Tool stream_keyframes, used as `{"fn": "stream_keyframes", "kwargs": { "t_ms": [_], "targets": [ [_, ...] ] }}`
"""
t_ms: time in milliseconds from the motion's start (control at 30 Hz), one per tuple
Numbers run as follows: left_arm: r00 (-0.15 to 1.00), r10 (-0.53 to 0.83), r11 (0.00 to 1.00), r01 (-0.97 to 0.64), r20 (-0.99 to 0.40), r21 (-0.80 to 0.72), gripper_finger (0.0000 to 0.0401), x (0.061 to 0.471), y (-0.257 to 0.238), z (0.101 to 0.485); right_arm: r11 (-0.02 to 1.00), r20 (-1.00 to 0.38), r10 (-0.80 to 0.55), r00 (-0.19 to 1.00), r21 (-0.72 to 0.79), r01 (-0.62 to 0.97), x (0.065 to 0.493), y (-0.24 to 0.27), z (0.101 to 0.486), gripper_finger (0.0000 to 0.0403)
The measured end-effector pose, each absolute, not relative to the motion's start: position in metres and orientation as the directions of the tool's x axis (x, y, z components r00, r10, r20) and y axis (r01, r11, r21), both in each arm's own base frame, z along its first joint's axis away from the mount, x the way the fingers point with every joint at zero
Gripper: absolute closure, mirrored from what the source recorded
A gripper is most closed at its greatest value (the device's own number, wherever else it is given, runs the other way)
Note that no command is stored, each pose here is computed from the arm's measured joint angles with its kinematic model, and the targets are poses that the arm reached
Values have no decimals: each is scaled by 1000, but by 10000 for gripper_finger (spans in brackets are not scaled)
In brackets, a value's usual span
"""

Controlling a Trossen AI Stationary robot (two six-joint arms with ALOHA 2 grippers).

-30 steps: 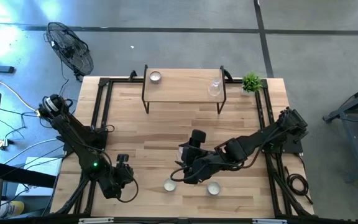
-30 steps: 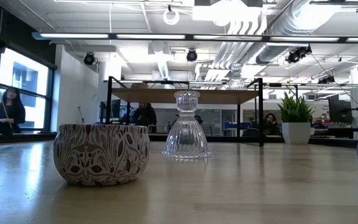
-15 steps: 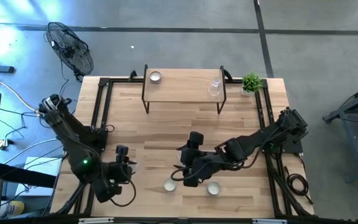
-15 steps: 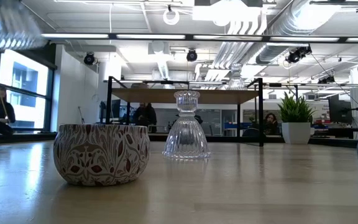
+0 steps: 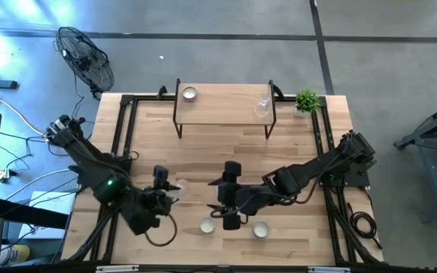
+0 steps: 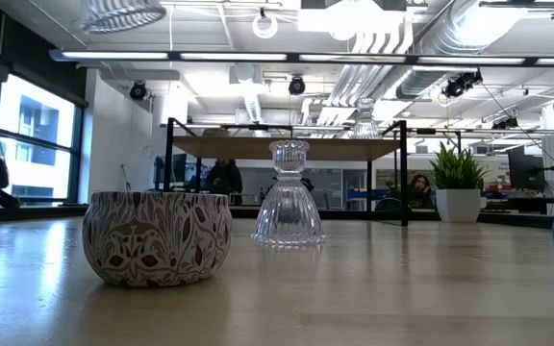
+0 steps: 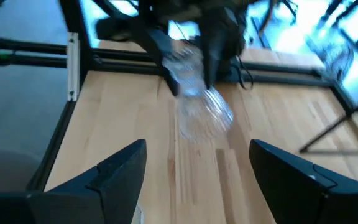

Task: Pick & Place candle stick holders
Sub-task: Put the bottom transparent candle holder on the shelf

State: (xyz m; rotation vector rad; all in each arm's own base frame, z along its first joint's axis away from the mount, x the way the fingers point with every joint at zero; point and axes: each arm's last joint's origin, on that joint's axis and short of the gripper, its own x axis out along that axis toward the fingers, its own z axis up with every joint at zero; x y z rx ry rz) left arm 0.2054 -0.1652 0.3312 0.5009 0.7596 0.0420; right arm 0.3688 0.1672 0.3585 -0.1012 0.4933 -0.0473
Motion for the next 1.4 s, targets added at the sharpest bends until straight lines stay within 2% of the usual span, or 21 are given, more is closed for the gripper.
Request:
{"fn": "stream_keyframes", "kwargs": {
  "t_ms": [167, 433, 933, 1067, 1267, 1400],
  "targets": [
    [725, 181, 879, 183, -665, 439, 246, 217, -157, 332, 985, -469, -86, 879, -173, 5, 368, 167, 358, 123],
    [760, 86, 864, 265, -644, 428, 246, 231, -154, 338, 989, -494, -104, 863, -145, 36, 369, 161, 356, 123],
    [749, 72, 867, 279, -658, 412, 246, 232, -152, 337, 987, -492, -111, 863, -156, 38, 371, 158, 356, 120],
    [749, 71, 868, 279, -659, 411, 246, 232, -152, 337, 990, -503, -75, 861, -138, 5, 370, 160, 356, 92],
    [749, 70, 869, 279, -659, 409, 246, 232, -153, 337, 993, -509, -61, 859, -120, -1, 370, 160, 355, 16],
    [752, 73, 869, 274, -655, 412, 246, 232, -153, 338, 993, -505, -50, 861, -120, -13, 371, 160, 356, 16]
  ]
}}
